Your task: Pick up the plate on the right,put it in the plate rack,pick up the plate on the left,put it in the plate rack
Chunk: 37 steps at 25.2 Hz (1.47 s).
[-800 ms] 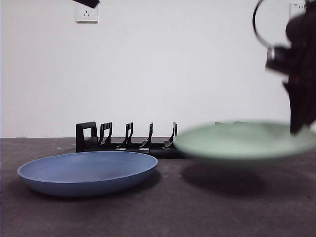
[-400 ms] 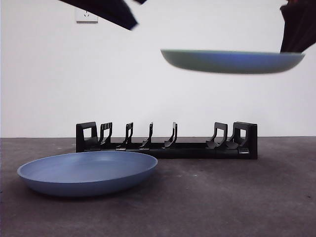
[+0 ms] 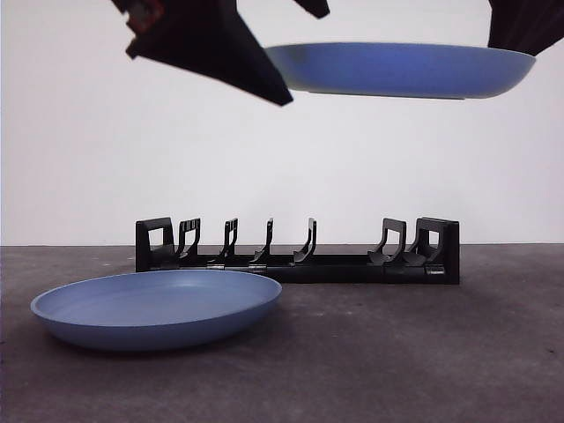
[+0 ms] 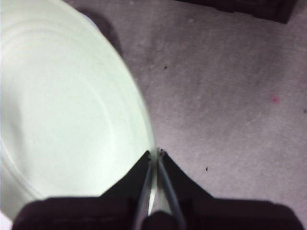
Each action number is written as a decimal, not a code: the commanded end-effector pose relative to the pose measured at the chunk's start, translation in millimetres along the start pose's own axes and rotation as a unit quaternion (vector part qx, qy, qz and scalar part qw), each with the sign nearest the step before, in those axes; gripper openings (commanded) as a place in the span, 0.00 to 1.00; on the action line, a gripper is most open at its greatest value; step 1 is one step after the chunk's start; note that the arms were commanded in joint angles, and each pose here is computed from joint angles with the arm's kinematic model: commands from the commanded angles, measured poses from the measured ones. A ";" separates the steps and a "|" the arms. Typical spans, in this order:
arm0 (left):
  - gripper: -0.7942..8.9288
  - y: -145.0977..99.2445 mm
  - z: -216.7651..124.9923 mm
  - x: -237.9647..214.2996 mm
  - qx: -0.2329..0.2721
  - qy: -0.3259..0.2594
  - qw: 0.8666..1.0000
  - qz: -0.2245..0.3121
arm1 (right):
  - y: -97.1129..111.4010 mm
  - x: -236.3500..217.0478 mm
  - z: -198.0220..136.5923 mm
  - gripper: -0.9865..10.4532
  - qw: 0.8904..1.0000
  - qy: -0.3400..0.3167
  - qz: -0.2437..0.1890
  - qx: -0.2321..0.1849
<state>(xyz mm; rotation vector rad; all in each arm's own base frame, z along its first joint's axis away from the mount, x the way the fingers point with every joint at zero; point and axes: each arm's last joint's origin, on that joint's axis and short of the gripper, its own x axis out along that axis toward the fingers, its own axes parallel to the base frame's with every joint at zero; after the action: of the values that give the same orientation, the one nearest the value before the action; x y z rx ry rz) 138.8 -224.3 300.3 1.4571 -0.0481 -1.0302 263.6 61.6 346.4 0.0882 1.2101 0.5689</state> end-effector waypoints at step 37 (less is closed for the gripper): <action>0.07 -8.7 3.3 1.2 -0.056 0.007 0.998 -0.041 | 6.7 -4.5 11.8 0.48 0.995 -0.068 0.067 -0.029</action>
<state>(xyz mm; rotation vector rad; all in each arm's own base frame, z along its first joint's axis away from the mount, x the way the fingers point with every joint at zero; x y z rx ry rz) 132.7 -226.1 289.9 1.4363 0.0629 -1.0823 272.3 68.0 353.9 0.1479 1.0789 0.6894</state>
